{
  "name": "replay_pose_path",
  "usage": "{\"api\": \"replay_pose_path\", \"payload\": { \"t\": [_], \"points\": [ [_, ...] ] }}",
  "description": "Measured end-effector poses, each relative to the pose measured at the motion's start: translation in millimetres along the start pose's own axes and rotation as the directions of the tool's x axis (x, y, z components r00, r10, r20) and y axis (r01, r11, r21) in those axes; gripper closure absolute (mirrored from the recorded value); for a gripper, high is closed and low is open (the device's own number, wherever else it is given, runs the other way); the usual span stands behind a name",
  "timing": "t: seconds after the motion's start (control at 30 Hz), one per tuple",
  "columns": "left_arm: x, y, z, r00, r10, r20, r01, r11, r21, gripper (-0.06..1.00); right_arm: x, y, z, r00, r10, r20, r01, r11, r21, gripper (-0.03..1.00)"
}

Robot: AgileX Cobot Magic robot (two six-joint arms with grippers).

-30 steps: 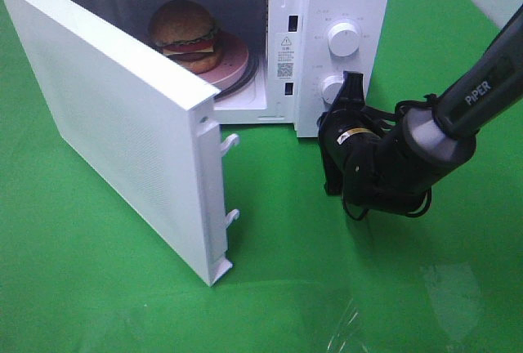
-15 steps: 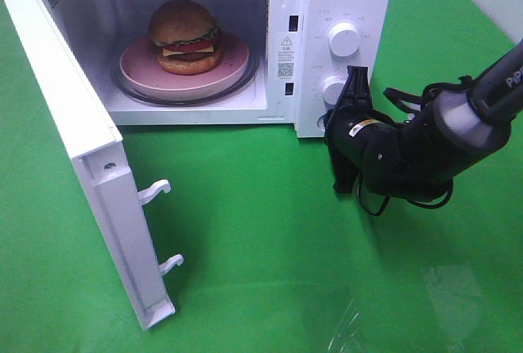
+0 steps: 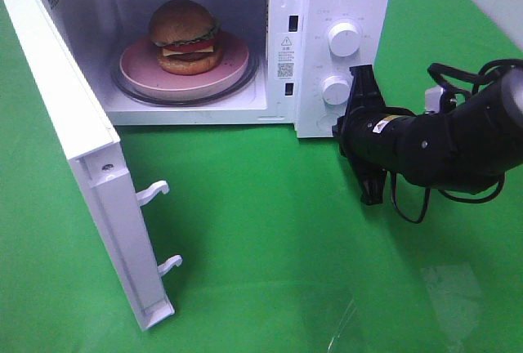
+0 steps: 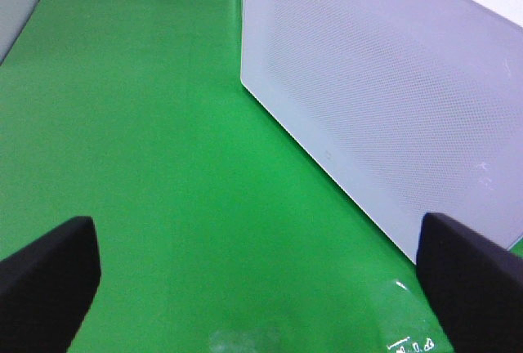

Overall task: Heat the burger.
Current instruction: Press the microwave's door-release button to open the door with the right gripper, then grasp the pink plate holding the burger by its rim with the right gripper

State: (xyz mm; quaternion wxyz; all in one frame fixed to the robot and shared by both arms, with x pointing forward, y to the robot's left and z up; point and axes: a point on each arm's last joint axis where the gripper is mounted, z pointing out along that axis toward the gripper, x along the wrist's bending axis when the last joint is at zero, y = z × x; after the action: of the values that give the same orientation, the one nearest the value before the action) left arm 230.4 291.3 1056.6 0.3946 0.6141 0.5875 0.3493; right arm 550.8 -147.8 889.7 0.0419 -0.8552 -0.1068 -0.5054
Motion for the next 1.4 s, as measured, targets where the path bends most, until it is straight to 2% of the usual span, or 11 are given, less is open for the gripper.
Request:
{"api": "replay_pose_path", "payload": {
  "t": [0.17,0.57,0.63,0.83,1.03,1.07,1.13,1.23,1.27,1.37,1.4],
  "points": [
    [0.0,0.0,0.0,1.0,0.0,0.0,0.0,1.0,0.0,-0.02,9.0,-2.9,-13.8,0.983,-0.177,0.053,0.173,0.983,0.064,0.96],
    [0.0,0.0,0.0,1.0,0.0,0.0,0.0,1.0,0.0,-0.02,25.2,-9.2,-46.6,0.756,-0.652,0.06,0.614,0.738,0.281,0.96],
    [0.0,0.0,0.0,1.0,0.0,0.0,0.0,1.0,0.0,-0.02,33.0,-14.2,-52.6,0.639,-0.769,0.016,0.712,0.599,0.368,0.96],
    [0.0,0.0,0.0,1.0,0.0,0.0,0.0,1.0,0.0,-0.02,36.6,-19.6,-57.2,0.476,-0.878,-0.043,0.78,0.399,0.482,0.96],
    [0.0,0.0,0.0,1.0,0.0,0.0,0.0,1.0,0.0,-0.02,34.3,-22.8,-64.5,0.118,-0.959,-0.258,0.821,-0.052,0.568,0.96],
    [0.0,0.0,0.0,1.0,0.0,0.0,0.0,1.0,0.0,-0.02,34.3,-22.8,-64.5,0.118,-0.959,-0.258,0.821,-0.052,0.568,0.96],
    [0.0,0.0,0.0,1.0,0.0,0.0,0.0,1.0,0.0,-0.02,35.3,-23.6,-67.1,-0.04,-0.924,-0.38,0.799,-0.258,0.543,0.96],
    [0.0,0.0,0.0,1.0,0.0,0.0,0.0,1.0,0.0,-0.02,36.3,-23.5,-68.3,-0.139,-0.882,-0.45,0.771,-0.381,0.51,0.96],
    [0.0,0.0,0.0,1.0,0.0,0.0,0.0,1.0,0.0,-0.02,37.9,-23.0,-69.2,-0.249,-0.817,-0.521,0.728,-0.512,0.455,0.96],
    [0.0,0.0,0.0,1.0,0.0,0.0,0.0,1.0,0.0,-0.02,38.4,-22.7,-69.5,-0.29,-0.786,-0.546,0.707,-0.561,0.43,0.96],
    [0.0,0.0,0.0,1.0,0.0,0.0,0.0,1.0,0.0,-0.02,40.1,-22.1,-69.4,-0.393,-0.699,-0.598,0.653,-0.67,0.353,0.96]
  ]
}}
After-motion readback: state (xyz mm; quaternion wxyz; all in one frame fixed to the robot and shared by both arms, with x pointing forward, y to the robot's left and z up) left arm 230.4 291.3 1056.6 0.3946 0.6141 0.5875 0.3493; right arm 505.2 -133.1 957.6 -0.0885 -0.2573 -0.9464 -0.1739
